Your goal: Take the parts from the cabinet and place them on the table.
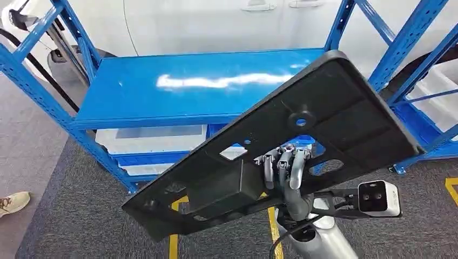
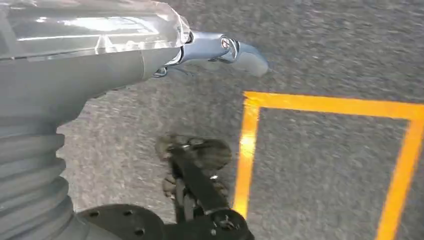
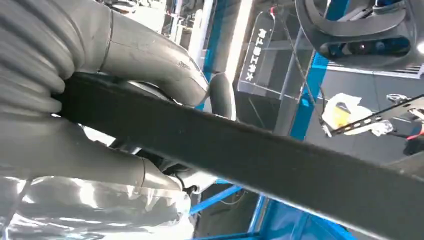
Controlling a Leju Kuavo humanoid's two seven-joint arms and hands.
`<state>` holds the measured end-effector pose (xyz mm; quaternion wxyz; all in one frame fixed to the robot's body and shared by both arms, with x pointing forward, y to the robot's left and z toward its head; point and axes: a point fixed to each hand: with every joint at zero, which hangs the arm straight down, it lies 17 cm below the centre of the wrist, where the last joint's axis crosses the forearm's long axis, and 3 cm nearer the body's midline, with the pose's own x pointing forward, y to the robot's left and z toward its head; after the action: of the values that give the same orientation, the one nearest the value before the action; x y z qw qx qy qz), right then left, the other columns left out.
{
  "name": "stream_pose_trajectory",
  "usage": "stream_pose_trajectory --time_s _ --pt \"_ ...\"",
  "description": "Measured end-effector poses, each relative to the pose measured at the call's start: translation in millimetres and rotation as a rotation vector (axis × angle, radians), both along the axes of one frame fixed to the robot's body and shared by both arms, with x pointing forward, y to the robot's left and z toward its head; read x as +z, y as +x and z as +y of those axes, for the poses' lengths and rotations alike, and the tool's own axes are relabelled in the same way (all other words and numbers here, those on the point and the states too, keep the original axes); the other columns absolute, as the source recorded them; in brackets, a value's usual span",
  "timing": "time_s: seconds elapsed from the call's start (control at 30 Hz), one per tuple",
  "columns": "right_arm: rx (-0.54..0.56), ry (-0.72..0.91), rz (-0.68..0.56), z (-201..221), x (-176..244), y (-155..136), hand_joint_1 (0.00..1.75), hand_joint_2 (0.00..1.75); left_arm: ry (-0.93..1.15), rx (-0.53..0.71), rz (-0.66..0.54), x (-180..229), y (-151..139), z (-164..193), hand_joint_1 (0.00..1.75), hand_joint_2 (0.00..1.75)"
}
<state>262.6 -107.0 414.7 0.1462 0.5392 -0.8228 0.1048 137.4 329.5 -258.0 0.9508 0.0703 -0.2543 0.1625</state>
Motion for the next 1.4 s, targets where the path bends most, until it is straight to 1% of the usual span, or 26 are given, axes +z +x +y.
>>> stream_pose_trajectory --time_s 0.2,0.3,0.47,0.57,0.7,1.03,1.13,1.23,1.4 --pt "-0.028 0.016 0.016 -3 8 10 1.75 1.75 0.020 0.049 0.081 -6 -10 13 0.00 1.75" --pt "-0.038 0.018 0.011 -5 9 11 1.75 1.75 0.026 0.079 0.134 -10 -23 17 0.00 1.75" --pt "-0.067 -0.045 0.006 0 -6 13 1.75 1.75 0.036 0.152 0.186 -13 -36 25 0.00 1.75" --pt "-0.075 -0.082 0.014 6 -19 10 1.75 1.75 0.046 0.184 0.203 -14 -46 29 0.00 1.75" --pt "-0.057 -0.107 -0.003 7 -25 3 1.75 1.75 0.045 0.205 0.211 -15 -52 29 0.00 1.75" --pt "-0.088 -0.104 0.011 4 -31 6 1.75 1.75 0.069 0.209 0.202 -14 -52 32 0.00 1.75" --pt "-0.096 -0.098 0.013 4 -30 7 1.75 1.75 0.078 0.211 0.202 -13 -52 34 0.00 1.75" --pt "-0.117 -0.084 0.024 2 -27 11 1.75 1.75 0.127 0.220 0.193 -11 -52 44 0.00 1.75" --pt "-0.124 -0.059 0.015 -5 -18 12 1.75 1.75 0.140 0.201 0.157 -8 -43 49 0.00 1.75"
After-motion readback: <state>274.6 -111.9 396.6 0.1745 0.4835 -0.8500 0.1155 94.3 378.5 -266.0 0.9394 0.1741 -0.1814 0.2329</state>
